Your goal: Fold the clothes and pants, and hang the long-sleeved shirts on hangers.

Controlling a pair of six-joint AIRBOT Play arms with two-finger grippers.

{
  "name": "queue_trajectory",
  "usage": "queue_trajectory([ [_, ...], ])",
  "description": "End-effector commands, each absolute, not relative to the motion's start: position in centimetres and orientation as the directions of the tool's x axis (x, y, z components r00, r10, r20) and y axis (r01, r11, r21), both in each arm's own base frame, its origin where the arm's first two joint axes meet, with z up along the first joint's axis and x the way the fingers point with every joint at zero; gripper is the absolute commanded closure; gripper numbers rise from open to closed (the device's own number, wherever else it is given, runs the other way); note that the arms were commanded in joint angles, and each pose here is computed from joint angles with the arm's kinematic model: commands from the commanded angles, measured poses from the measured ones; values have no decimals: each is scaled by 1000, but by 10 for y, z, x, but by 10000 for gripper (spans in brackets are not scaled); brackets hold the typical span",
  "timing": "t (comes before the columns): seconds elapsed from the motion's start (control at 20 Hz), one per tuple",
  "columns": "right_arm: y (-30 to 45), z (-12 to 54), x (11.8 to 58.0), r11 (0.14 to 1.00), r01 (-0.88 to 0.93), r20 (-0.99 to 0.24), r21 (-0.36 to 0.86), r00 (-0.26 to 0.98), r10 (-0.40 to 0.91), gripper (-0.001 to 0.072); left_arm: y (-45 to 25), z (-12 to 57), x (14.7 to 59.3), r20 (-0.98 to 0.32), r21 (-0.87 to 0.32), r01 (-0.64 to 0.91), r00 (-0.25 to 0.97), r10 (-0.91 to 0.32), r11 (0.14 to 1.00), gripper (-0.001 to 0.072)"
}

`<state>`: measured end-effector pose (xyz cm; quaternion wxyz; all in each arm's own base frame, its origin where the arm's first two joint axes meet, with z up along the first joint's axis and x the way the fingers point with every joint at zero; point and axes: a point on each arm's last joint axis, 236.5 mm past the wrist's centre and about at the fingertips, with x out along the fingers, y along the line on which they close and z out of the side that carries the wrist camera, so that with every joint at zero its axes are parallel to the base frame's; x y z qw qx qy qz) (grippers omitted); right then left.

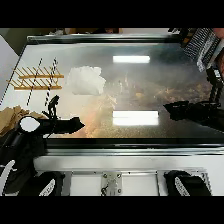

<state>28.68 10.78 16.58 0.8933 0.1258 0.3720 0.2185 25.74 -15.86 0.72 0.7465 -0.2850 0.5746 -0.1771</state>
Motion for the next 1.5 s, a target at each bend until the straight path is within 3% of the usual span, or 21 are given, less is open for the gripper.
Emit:
queue_trajectory([
  [0.0,108,166,287,872,-297,-610,388,627,485,696,-158,7,258,-757,-629,-64,277,-591,775,692],
  [0.5,108,166,287,872,-297,-610,388,627,485,696,-157,6,257,-763,-622,-63,273,-586,781,692],
  [0.65,108,166,287,872,-297,-610,388,627,485,696,-159,4,244,-771,-622,-62,220,-597,780,692],
  [0.75,108,166,287,872,-297,-610,388,627,485,695,-150,7,251,-784,-585,23,242,-572,811,691],
  [0.8,108,166,287,872,-297,-610,388,627,485,696,-126,14,265,-814,-506,72,289,-504,859,640],
  [0.85,108,166,287,872,-297,-610,388,627,485,696,-94,24,282,-843,-410,71,352,-407,909,414],
  [0.9,108,166,287,872,-297,-610,388,627,485,696,-53,38,300,-862,-293,43,420,-284,955,78],
  [0.95,108,166,287,872,-297,-610,388,627,485,696,-2,55,313,-866,-152,-12,483,-127,988,-13],
  [1.05,108,166,287,872,-297,-610,388,627,485,696,106,89,317,-823,135,-174,528,208,976,-13],
  [1.15,108,166,287,872,-297,-610,388,627,485,696,188,110,300,-774,278,-354,468,426,893,-13],
  [1.3,108,166,287,872,-297,-610,388,627,485,696,254,102,285,-792,241,-555,361,492,796,-13],
  [1.45,108,166,287,872,-297,-610,388,627,485,696,276,64,295,-839,238,-568,289,461,788,-13],
])
